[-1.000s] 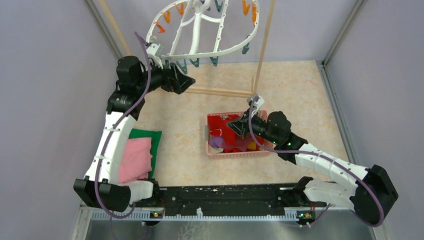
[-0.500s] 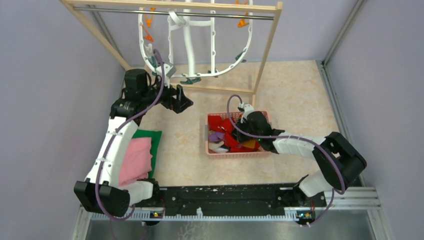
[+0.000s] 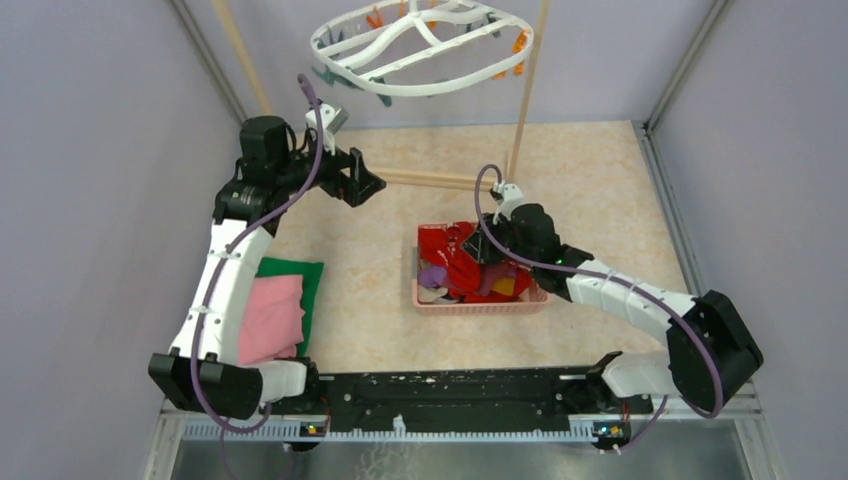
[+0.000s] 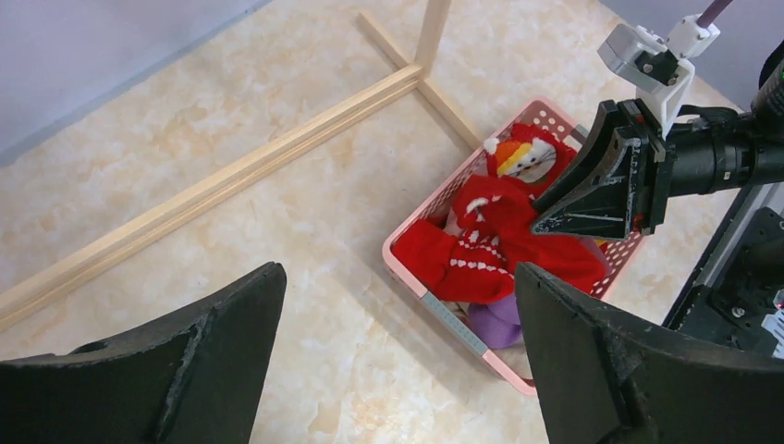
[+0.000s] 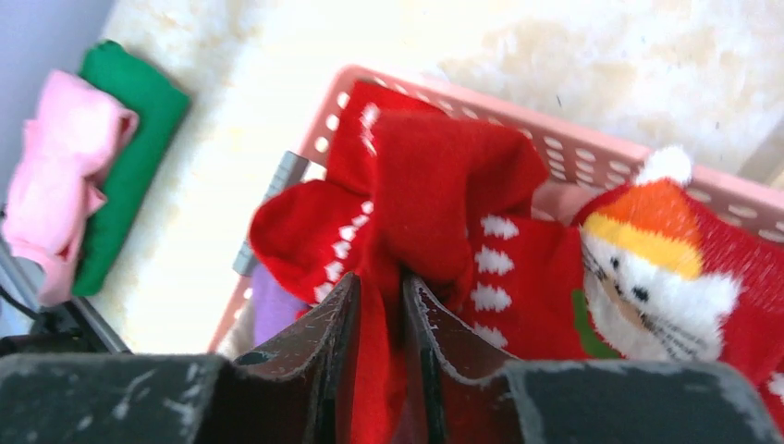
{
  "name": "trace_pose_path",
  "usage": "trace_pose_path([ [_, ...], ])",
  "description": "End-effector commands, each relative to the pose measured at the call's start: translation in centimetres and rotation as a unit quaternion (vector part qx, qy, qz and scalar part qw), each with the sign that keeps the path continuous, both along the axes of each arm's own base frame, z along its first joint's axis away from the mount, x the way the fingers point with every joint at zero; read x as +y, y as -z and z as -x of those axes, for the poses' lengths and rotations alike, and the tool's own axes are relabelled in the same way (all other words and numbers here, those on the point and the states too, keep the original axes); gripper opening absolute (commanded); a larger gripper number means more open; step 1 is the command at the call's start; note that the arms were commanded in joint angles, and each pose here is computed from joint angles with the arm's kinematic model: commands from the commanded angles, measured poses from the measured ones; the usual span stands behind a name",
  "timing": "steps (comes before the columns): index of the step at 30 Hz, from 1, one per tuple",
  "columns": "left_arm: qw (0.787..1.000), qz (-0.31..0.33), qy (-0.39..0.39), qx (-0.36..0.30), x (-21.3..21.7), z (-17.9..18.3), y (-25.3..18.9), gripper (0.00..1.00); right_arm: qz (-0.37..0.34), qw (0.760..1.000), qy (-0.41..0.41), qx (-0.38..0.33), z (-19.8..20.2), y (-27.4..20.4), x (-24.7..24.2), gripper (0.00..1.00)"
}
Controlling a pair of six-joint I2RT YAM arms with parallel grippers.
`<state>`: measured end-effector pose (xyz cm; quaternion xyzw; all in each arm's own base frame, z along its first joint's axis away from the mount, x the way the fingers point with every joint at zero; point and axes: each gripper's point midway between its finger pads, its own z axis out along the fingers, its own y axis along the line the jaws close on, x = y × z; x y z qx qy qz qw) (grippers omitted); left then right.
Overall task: Remove the socks clipped to the hanger
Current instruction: Place the sock in the bin.
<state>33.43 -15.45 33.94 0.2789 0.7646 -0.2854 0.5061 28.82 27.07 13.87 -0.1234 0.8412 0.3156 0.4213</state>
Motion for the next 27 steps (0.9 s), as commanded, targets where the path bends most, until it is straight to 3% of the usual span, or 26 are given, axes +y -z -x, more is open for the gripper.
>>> trace_pose_path([
  [1, 0.995, 0.032, 0.013, -0.089, -0.4, 1.9, -5.4, 0.99, -0.041, 0.998, -0.013, -0.051, -0.2, -3.7, 0.3, 0.25],
  [6, 0.992, 0.024, -0.032, -0.118, 0.9, 1.4, -8.5, 0.99, -0.049, 0.996, -0.023, -0.065, 0.1, -5.0, 0.4, 0.31],
  [10, 0.992, 0.013, -0.059, -0.115, 1.7, 1.3, -8.0, 0.99, -0.045, 0.996, -0.006, -0.075, 0.4, -6.5, -0.7, 0.40],
  [14, 0.992, 0.016, -0.083, -0.090, 2.3, 1.4, -6.5, 0.99, -0.037, 0.994, 0.010, -0.099, 0.7, -9.4, -2.0, 0.42],
  [17, 0.993, 0.010, -0.089, -0.081, 2.8, 1.7, -5.3, 0.99, -0.044, 0.992, 0.025, -0.119, 0.1, -11.5, -2.3, 0.38],
  [20, 0.993, 0.010, -0.094, -0.075, 3.4, 2.2, -3.9, 0.99, -0.074, 0.990, 0.018, -0.116, -0.7, -11.9, -0.8, 0.28],
  [24, 0.993, 0.003, -0.102, -0.057, 4.5, 2.4, -1.2, 0.99, -0.115, 0.992, -0.018, -0.056, -2.3, -8.7, 2.7, 0.15],
  [27, 0.993, -0.019, -0.108, -0.050, 5.5, 2.1, 1.5, 0.99, -0.160, 0.986, -0.049, 0.008, -2.1, -5.0, 4.6, 0.11],
])
